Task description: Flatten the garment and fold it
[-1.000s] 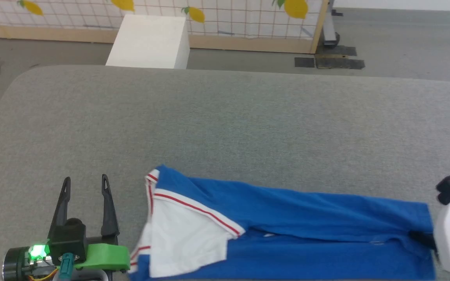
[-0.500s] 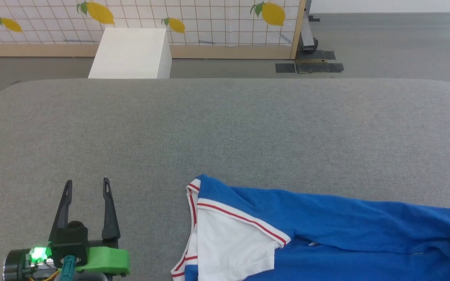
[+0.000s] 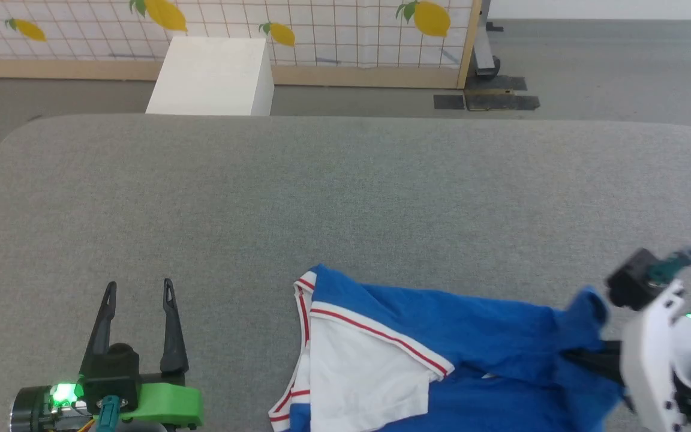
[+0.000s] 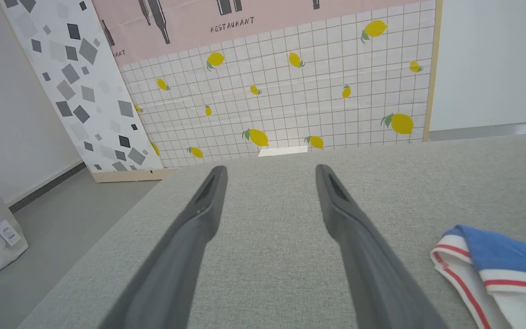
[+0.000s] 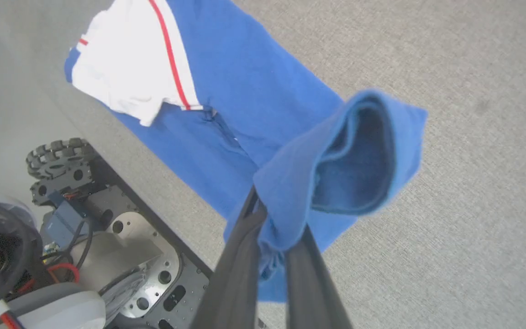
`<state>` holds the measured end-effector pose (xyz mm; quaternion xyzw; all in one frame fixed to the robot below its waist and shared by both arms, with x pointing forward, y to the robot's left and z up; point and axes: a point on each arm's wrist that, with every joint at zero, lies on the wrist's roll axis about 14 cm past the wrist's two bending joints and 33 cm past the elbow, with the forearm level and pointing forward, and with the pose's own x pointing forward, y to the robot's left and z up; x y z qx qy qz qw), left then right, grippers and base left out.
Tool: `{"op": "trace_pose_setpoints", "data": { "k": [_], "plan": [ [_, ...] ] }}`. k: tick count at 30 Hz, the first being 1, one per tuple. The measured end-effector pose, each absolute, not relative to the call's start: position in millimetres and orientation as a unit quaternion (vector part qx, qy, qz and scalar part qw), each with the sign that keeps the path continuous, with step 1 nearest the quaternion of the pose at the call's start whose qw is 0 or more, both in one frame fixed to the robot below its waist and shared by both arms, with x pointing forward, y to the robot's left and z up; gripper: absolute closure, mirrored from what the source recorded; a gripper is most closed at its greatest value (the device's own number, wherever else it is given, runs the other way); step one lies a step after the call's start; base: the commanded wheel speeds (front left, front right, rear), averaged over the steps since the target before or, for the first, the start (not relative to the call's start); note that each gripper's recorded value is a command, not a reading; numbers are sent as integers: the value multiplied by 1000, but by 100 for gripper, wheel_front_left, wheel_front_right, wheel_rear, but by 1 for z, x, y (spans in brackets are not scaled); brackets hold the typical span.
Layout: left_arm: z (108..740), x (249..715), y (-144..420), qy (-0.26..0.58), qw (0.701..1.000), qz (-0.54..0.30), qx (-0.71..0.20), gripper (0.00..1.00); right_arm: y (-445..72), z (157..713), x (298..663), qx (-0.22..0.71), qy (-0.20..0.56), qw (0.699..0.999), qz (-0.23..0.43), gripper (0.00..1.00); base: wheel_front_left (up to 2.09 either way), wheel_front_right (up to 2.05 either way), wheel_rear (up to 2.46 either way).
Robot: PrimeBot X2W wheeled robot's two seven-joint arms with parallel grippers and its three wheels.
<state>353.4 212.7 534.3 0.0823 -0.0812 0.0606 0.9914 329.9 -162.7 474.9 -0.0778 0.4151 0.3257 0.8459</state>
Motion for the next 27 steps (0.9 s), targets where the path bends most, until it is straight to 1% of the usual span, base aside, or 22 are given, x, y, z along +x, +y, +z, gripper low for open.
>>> {"op": "trace_pose_setpoints", "data": {
  "k": [8, 12, 19, 25, 27],
  "plan": [
    [528, 359, 219, -70, 991, 70, 84, 0, -70, 490, 343, -94, 381, 806, 443, 100, 0, 0, 0],
    [528, 366, 221, -70, 991, 73, 84, 0, -34, 485, 352, -104, 379, 785, 480, 100, 0, 0, 0],
    [524, 372, 222, -64, 992, 77, 82, 0, 1, 438, 350, -130, 437, 734, 504, 100, 0, 0, 0],
    [520, 378, 225, -58, 991, 84, 81, 0, 19, 398, 350, -121, 475, 714, 500, 100, 0, 0, 0],
    [518, 379, 226, -56, 991, 86, 81, 0, 22, 390, 351, -120, 480, 711, 499, 100, 0, 0, 0]
  ]
}}
